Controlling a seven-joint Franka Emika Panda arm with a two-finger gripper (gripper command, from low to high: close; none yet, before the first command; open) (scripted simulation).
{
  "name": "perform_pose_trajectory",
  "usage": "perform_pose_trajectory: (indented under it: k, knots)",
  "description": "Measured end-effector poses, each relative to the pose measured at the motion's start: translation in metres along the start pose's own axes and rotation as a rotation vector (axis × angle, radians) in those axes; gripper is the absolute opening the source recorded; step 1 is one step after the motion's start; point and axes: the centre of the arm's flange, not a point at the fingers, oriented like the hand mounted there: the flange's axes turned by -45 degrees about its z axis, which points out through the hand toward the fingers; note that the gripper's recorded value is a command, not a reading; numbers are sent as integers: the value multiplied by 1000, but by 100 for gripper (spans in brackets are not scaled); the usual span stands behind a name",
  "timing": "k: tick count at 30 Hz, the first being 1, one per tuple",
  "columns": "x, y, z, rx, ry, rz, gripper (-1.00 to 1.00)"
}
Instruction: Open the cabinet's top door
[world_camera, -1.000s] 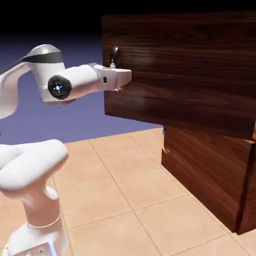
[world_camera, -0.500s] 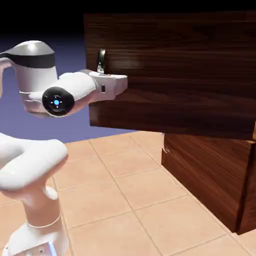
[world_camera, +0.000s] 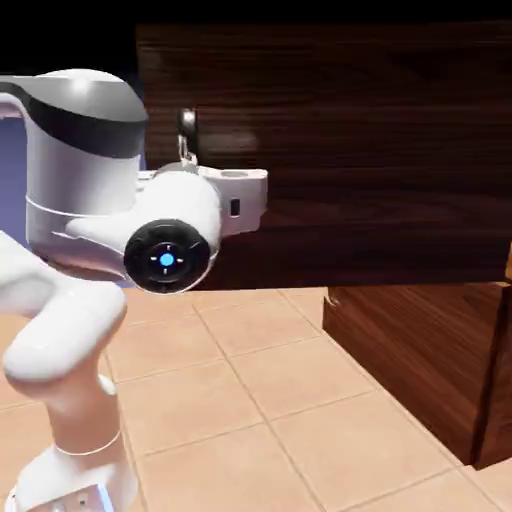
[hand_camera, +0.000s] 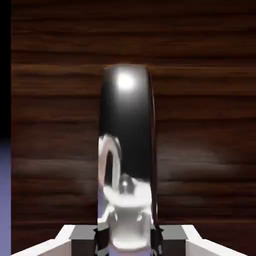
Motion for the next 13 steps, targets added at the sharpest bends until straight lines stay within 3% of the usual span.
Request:
perform_pose_trajectory:
  k: [13]
  knots:
    - [0,42,-99,212,0,0,-100]
